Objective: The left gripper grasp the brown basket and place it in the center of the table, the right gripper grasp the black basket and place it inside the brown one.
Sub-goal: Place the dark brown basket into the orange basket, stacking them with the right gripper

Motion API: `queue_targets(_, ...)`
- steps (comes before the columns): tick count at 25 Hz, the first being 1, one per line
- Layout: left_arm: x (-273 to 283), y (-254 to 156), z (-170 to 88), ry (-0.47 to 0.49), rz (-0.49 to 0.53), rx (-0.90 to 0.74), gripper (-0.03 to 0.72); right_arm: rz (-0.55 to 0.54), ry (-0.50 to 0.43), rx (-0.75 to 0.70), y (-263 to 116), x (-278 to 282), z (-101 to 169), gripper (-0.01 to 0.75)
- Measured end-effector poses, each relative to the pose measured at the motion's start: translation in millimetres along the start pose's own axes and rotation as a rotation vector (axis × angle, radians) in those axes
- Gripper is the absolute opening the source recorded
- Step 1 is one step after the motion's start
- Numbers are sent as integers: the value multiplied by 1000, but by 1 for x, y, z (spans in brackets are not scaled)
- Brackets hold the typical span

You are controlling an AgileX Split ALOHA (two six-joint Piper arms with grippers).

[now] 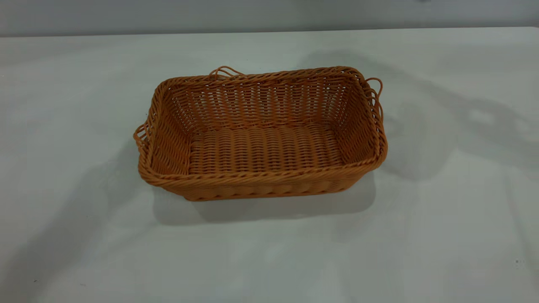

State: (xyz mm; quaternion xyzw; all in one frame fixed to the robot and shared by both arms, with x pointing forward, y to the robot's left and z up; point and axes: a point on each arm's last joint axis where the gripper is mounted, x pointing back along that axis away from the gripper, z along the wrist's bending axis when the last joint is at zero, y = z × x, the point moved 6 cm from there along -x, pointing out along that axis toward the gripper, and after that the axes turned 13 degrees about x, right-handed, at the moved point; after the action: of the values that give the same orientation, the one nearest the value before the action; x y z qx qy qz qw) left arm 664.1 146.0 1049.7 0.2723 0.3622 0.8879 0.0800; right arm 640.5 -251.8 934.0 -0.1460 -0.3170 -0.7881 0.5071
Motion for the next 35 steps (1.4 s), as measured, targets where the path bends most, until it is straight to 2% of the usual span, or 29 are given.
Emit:
queue_targets(3, 41, 22, 31, 90, -77, 115, 436, 116, -56, 123, -24, -32, 17, 97)
queue_targets(5, 65, 37, 43, 127, -128, 166, 436, 215, -94, 229, -42, -55, 29, 98)
queue_targets(8, 91, 50, 53, 162, -184, 203, 436, 368, -158, 382, -64, -87, 39, 98)
queue_targets(12, 111, 58, 57, 175, -215, 223, 436, 484, -234, 501, -75, -123, 39, 99)
queue_targets(23, 108, 42, 29, 2, -98, 300, 436, 537, -313, 429, -93, -170, -10, 99)
queue_targets(30, 108, 34, 14, -87, -30, 293, 436, 532, -325, 428, -91, -171, -16, 103)
queue_targets(35, 108, 33, 12, -100, -20, 292, 436, 528, -345, 418, -83, -163, -26, 107)
